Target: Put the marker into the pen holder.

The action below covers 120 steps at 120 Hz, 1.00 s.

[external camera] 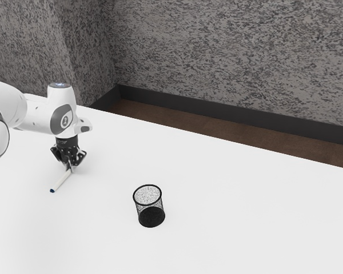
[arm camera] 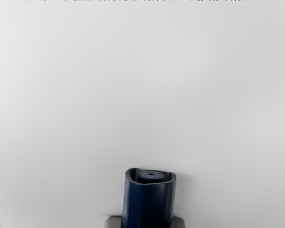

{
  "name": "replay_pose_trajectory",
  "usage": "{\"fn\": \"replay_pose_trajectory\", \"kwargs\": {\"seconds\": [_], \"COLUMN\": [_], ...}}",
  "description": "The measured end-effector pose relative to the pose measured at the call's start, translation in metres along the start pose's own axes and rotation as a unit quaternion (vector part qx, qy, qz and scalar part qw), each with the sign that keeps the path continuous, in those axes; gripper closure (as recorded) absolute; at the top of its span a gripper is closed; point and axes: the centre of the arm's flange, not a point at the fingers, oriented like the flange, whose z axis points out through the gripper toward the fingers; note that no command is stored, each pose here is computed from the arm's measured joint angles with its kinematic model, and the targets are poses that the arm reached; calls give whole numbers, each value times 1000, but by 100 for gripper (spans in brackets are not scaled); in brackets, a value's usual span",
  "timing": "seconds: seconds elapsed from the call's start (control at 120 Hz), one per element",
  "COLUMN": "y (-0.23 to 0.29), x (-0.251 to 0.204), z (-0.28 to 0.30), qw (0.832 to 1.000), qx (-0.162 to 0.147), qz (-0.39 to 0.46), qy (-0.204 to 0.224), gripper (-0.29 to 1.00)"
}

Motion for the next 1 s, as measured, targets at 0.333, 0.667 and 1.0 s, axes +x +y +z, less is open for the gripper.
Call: {"fn": "replay_pose_trajectory", "kwargs": {"seconds": [0.333, 0.667, 1.0], "y": [-1, 147, 288], "x": [-18, -90, -139], "z": [-100, -226, -256], "qw": [998, 991, 974], "qx": [2, -20, -59], "qz": [-15, 99, 202], "qy": [55, 92, 85], "gripper": [78, 79, 79]}}
